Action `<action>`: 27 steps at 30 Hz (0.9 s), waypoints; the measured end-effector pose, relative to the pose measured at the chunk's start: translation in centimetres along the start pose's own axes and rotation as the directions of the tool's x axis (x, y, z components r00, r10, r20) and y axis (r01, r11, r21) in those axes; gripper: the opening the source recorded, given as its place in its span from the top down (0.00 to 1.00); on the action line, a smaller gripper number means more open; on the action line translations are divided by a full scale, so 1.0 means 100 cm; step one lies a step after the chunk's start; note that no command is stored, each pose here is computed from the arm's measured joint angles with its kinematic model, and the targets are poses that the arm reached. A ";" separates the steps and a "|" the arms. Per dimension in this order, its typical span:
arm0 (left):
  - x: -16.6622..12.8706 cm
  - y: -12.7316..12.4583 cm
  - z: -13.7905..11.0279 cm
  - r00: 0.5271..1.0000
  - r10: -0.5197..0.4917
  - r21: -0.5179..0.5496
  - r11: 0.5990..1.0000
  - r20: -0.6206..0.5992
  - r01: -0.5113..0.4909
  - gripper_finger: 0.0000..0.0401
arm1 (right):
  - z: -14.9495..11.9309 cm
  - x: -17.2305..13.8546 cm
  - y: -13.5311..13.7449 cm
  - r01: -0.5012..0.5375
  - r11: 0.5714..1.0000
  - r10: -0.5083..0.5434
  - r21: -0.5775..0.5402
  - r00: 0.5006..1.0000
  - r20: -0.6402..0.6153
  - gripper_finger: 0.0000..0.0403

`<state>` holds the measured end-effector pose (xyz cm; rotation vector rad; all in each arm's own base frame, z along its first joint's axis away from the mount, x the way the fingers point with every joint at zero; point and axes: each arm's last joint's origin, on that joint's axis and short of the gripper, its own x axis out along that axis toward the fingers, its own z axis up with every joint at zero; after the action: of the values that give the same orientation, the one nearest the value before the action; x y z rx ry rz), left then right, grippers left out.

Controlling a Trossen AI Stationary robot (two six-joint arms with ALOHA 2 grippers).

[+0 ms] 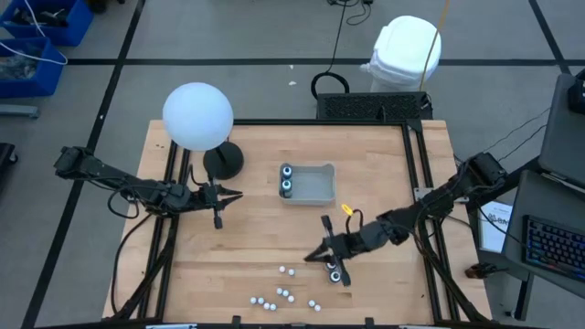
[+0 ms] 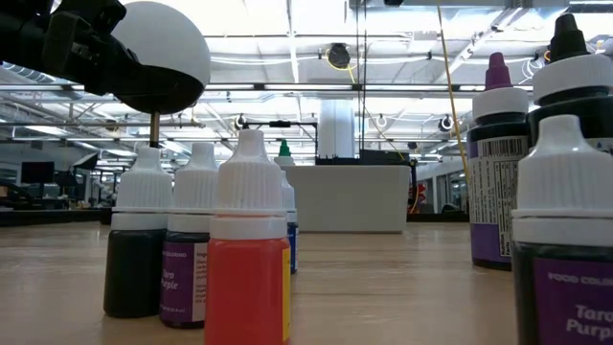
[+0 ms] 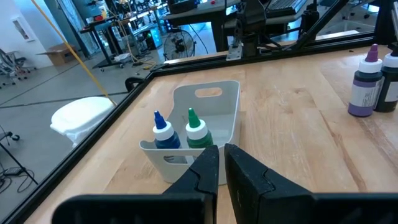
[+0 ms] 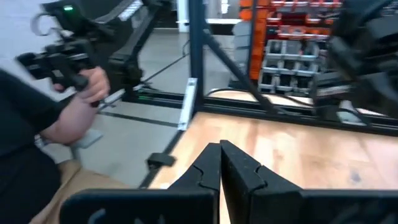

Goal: Pick & Place food coloring
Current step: Put the big purple food coloring bottle into the gray bin

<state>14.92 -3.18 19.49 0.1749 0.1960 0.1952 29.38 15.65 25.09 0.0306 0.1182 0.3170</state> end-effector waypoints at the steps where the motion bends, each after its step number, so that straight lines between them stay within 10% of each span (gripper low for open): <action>1: 0.000 0.000 0.000 1.000 0.000 0.000 1.000 0.000 0.000 0.91 | 0.000 -0.001 0.005 -0.010 1.000 0.010 -0.004 1.000 0.000 1.00; 27: 0.000 0.000 0.000 1.000 0.000 -0.007 1.000 0.001 0.000 0.91 | -0.068 -0.038 0.014 0.011 0.998 -0.014 -0.055 0.998 -0.056 1.00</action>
<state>14.92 -3.18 19.50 0.1677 0.1947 0.1959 24.56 15.84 18.81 -0.0336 0.1659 0.3089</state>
